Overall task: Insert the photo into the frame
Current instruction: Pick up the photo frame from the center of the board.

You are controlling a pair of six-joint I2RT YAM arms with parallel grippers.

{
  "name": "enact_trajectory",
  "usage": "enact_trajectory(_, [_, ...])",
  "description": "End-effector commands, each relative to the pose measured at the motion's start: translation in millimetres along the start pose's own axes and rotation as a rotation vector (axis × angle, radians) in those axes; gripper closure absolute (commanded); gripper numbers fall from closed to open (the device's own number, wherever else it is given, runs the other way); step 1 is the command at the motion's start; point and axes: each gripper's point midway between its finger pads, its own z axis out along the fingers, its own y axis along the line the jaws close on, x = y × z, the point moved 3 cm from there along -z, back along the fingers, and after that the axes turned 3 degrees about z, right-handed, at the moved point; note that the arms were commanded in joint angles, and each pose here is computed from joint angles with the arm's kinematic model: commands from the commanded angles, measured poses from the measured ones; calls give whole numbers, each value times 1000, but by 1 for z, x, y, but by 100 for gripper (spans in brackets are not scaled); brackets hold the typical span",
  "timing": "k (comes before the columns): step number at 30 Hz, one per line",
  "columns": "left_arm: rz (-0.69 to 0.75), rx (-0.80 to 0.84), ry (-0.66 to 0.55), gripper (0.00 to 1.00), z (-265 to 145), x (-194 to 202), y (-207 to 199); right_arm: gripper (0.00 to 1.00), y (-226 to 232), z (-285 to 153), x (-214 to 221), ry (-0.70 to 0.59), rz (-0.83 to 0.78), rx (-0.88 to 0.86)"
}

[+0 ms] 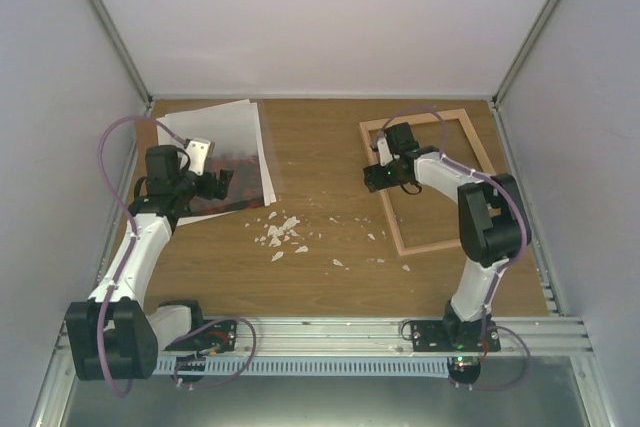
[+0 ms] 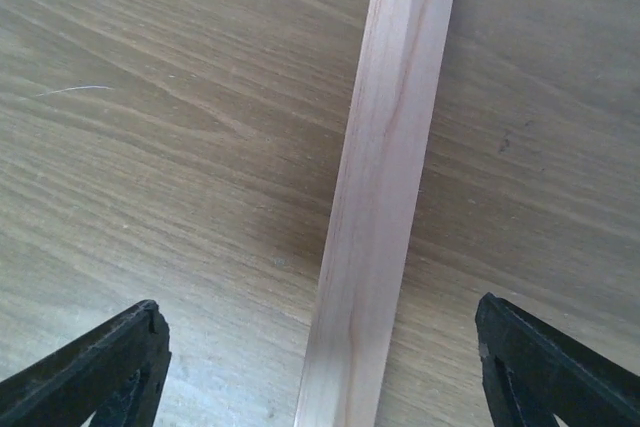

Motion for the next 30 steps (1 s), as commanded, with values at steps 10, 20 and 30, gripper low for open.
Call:
enact_trajectory(10, [9,-2,-58,1,-2,-8,-1,32,2,43,4,90,78,4])
enact_trajectory(20, [9,2,-70,1,-5,-9,-2,49,2,52,22,135,132,2])
enact_trajectory(30, [8,-22,-77,1,-6,-9,0,80,3,28,0,66,126,10])
